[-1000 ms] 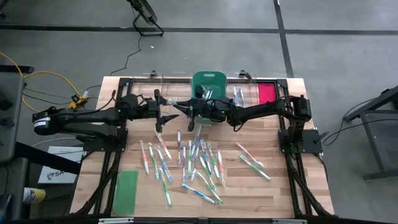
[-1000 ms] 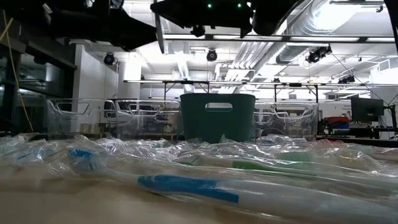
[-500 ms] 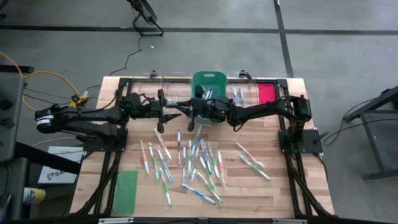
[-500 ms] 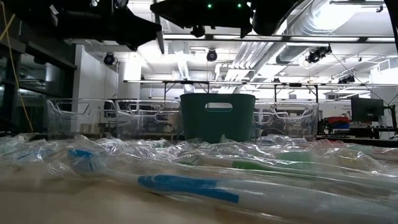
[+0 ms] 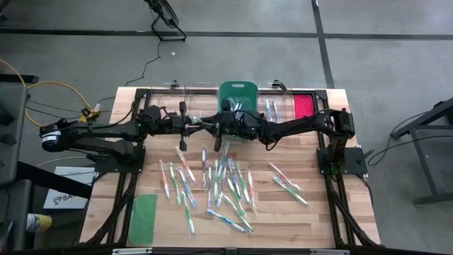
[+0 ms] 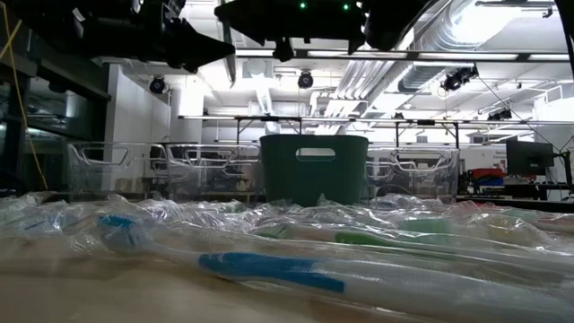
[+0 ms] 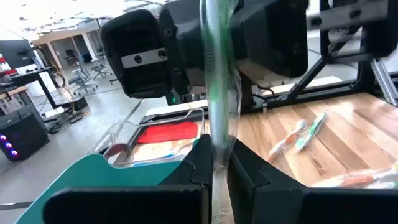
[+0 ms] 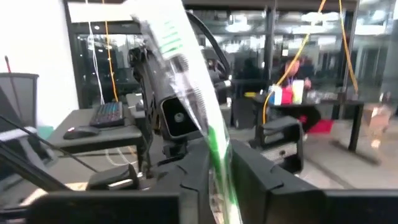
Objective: Pick & Place Toothbrushes
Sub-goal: Put the green toothbrush into the left transparent bin
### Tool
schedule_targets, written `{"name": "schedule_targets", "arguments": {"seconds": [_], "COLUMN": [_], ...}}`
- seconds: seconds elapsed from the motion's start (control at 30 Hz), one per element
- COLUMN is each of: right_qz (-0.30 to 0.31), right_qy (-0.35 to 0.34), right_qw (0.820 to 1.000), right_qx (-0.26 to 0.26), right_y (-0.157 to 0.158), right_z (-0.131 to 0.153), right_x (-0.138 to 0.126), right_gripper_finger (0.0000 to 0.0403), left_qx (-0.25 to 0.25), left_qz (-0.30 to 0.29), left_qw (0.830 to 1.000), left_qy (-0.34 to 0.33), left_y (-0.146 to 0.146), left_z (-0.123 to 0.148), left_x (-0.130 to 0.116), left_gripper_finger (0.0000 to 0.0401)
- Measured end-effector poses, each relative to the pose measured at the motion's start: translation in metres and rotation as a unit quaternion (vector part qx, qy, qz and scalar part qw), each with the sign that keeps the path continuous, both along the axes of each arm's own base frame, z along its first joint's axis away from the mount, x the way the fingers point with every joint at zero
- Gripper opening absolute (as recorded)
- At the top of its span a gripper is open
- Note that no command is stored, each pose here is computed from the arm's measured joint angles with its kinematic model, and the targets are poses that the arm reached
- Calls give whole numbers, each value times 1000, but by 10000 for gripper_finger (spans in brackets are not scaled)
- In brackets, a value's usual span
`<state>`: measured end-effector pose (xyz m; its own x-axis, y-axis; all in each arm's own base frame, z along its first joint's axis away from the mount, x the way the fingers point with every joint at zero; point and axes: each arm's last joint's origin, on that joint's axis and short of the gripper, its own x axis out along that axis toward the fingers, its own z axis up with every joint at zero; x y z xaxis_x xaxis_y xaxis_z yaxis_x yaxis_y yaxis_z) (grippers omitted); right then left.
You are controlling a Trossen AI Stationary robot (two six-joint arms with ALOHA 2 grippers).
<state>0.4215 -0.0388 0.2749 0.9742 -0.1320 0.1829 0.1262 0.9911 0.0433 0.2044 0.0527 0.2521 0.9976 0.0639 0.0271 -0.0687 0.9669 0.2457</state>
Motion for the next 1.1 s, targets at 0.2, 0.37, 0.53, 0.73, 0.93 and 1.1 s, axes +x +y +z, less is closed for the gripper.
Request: {"name": "schedule_targets", "arguments": {"seconds": [0.2,0.37,0.53,0.73,0.93,1.1], "right_qz": [6,7,20,18,-21,-55], "right_qy": [14,45,87,146,185,221], "right_qw": [999,998,995,988,982,973], "right_qx": [36,41,41,42,38,41], "right_y": [2,7,19,37,48,53], "right_z": [10,29,46,51,42,34], "right_x": [-7,-21,-38,-52,-54,-55], "right_gripper_finger": [148,226,270,276,271,270], "left_qx": [21,59,98,132,137,115], "left_qz": [-2,3,34,94,199,275], "left_qw": [1000,998,993,982,962,933], "left_qy": [11,28,52,95,131,202], "left_y": [0,1,10,22,41,59], "left_z": [-2,-3,0,3,0,-7], "left_x": [0,-3,-18,-46,-57,-56], "left_gripper_finger": [13,13,13,13,13,13]}}
